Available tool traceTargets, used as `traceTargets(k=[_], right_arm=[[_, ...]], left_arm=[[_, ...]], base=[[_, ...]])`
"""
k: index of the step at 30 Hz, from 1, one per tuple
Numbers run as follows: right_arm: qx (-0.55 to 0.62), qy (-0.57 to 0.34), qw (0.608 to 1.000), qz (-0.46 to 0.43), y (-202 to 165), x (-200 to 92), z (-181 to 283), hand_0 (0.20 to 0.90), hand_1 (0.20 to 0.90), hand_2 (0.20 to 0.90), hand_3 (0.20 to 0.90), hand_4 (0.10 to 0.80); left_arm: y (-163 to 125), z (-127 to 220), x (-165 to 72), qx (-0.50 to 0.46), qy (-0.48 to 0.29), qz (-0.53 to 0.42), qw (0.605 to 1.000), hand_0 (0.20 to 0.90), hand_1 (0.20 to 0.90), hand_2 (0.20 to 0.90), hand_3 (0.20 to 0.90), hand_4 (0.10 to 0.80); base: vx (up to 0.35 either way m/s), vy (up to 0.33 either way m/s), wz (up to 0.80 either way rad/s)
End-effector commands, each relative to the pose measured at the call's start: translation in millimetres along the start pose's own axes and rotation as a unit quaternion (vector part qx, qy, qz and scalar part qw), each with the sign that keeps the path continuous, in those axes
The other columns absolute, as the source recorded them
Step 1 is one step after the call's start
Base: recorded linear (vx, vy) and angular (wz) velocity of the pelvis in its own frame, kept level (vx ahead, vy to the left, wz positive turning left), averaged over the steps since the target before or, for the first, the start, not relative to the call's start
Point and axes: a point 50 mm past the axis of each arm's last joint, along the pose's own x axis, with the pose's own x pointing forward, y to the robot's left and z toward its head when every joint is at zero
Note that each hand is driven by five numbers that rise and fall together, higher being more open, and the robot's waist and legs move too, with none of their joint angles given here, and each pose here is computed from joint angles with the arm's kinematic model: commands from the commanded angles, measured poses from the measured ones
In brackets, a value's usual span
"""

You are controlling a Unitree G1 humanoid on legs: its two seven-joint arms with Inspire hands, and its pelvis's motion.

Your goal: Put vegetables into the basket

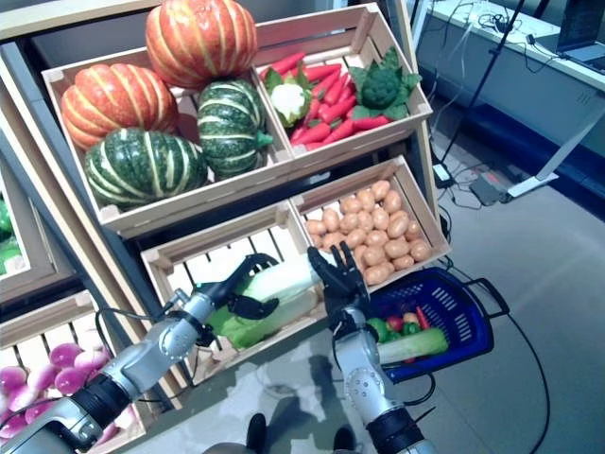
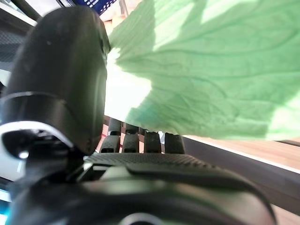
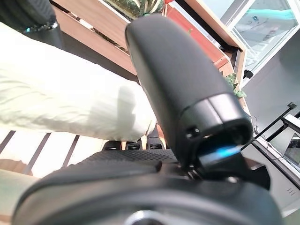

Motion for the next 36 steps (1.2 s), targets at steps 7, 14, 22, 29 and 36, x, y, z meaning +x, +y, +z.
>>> traceTargets(k=[7,14,22,29,36], right_arm=[[-0.036,-0.008,0.943,0.33,98,-2,12,0.9,0.9,0.9,0.9,0.8],[-0.045,0.033,0.921,0.386,98,-5,6,0.9,0.9,0.9,0.9,0.8],[-0.108,0.071,0.892,0.432,98,-9,-5,0.9,0.9,0.9,0.9,0.8],[-0.121,0.07,0.894,0.425,94,-7,-5,0.528,0.528,0.528,0.528,0.552],[-0.121,0.066,0.9,0.413,92,-6,-6,0.3,0.3,0.3,0.3,0.4]], left_arm=[[11,19,11,-0.016,-0.059,0.026,0.998,0.3,0.3,0.3,0.3,0.4],[10,18,10,-0.03,-0.058,0.022,0.998,0.3,0.3,0.3,0.3,0.4],[9,17,10,-0.031,-0.055,0.019,0.998,0.3,0.3,0.3,0.3,0.4],[8,16,9,-0.037,-0.051,0.019,0.998,0.3,0.3,0.3,0.3,0.4],[7,16,9,-0.04,-0.047,0.024,0.998,0.3,0.3,0.3,0.3,0.4]], base=[[0.0,0.0,0.0],[0.0,0.0,0.0],[0.0,0.0,0.0],[0.0,0.0,0.0],[0.0,0.0,0.0]])
